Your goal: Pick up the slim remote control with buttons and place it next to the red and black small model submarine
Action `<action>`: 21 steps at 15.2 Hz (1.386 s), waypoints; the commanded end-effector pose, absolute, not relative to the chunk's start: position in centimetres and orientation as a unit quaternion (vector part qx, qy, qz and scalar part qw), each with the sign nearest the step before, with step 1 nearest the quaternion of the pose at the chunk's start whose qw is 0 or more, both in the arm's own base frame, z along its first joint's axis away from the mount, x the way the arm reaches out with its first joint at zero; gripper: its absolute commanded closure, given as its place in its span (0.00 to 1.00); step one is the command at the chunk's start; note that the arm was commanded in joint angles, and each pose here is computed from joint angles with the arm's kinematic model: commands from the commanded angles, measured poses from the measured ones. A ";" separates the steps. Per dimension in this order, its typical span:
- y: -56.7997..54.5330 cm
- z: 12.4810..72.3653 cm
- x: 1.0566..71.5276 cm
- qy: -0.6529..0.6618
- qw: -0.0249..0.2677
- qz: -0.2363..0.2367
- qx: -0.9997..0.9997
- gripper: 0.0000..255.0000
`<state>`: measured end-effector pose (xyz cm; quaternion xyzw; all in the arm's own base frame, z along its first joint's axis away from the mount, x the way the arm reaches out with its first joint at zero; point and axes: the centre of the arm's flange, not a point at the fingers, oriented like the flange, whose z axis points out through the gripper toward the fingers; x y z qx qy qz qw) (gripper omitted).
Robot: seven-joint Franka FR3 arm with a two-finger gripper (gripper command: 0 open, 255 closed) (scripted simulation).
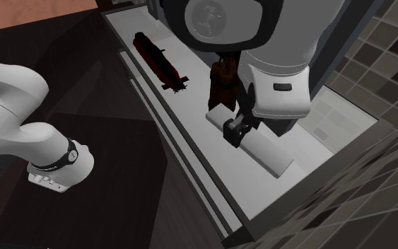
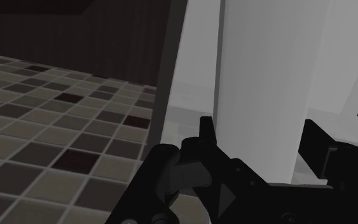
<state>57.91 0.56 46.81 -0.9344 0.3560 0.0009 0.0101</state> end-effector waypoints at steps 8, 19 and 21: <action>2.3 50.0 55.8 0.356 0.010 0.001 -0.934 1.00; 11.7 50.1 44.8 0.356 0.010 0.001 -0.934 1.00; 13.5 50.1 42.8 0.356 0.010 0.001 -0.934 1.00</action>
